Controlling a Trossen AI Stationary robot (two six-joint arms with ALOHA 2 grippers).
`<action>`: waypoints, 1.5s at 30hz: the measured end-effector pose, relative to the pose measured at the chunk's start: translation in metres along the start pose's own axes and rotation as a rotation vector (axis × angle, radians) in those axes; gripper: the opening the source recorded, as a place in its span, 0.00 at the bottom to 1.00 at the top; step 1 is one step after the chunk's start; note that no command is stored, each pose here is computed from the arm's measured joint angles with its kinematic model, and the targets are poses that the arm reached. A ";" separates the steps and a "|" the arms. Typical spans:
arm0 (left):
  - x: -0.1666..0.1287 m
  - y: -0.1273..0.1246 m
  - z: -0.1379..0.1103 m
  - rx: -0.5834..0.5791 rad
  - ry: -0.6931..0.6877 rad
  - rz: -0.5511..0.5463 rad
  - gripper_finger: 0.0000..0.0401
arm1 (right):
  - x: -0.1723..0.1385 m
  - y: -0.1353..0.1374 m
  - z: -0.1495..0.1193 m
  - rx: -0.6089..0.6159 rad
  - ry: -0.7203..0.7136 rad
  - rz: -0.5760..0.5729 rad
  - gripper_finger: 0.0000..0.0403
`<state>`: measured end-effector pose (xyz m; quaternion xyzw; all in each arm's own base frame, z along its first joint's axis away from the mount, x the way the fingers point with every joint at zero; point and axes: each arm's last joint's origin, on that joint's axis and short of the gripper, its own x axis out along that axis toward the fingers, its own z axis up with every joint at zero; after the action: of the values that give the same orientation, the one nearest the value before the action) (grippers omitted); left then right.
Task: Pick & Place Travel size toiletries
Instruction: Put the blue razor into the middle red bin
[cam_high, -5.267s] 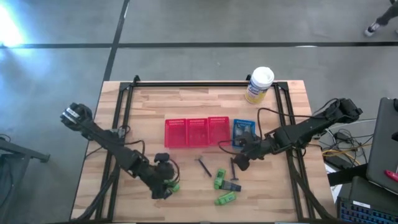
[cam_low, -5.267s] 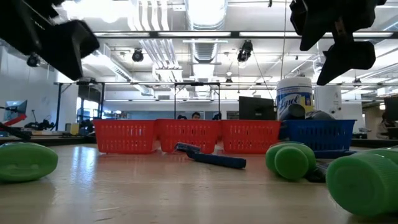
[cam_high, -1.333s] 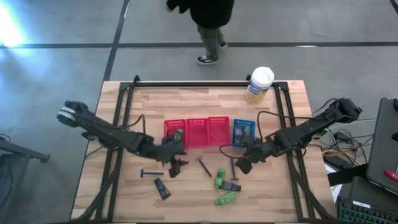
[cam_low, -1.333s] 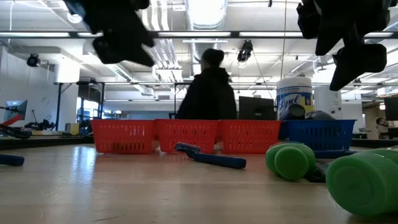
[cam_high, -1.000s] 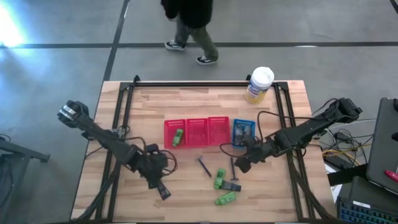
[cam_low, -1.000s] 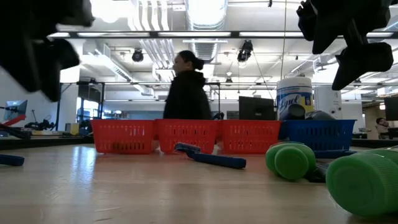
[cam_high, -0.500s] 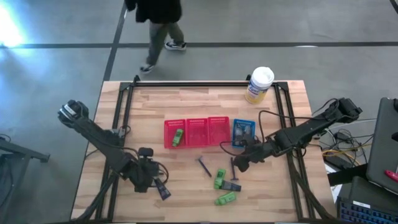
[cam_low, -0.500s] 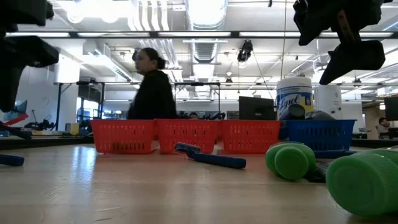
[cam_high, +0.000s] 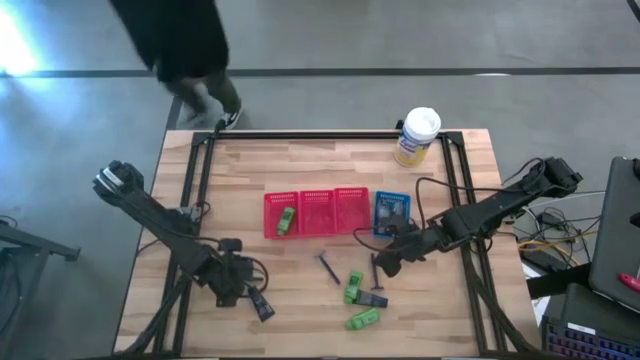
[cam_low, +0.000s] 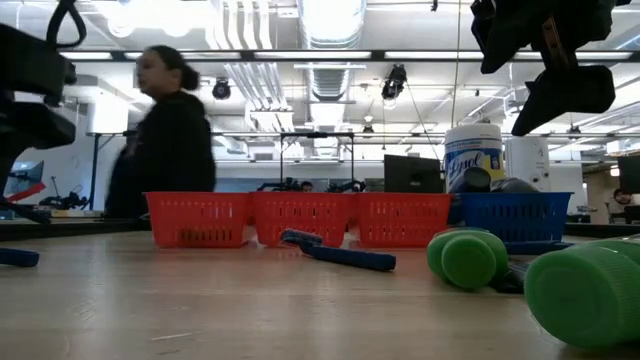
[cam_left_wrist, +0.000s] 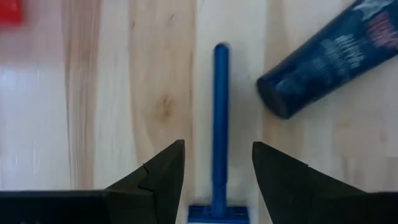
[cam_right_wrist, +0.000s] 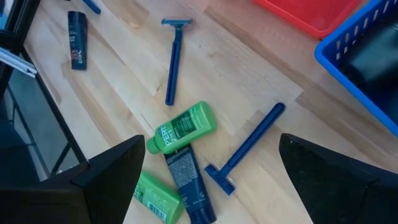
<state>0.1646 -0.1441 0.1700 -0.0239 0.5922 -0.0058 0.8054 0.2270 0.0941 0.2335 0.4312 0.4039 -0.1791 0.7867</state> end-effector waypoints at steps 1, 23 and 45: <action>0.001 0.001 -0.001 -0.008 0.005 0.004 0.48 | 0.000 0.000 0.000 -0.003 0.000 0.000 0.91; 0.015 0.008 -0.011 -0.010 -0.024 0.030 0.31 | 0.000 0.000 0.000 -0.015 0.001 -0.002 0.91; 0.003 0.001 0.012 -0.333 -0.154 -0.004 0.08 | 0.000 0.000 0.000 -0.018 0.001 -0.001 0.91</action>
<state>0.1774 -0.1424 0.1706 -0.1584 0.5215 0.0927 0.8333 0.2269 0.0941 0.2334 0.4238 0.4062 -0.1757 0.7903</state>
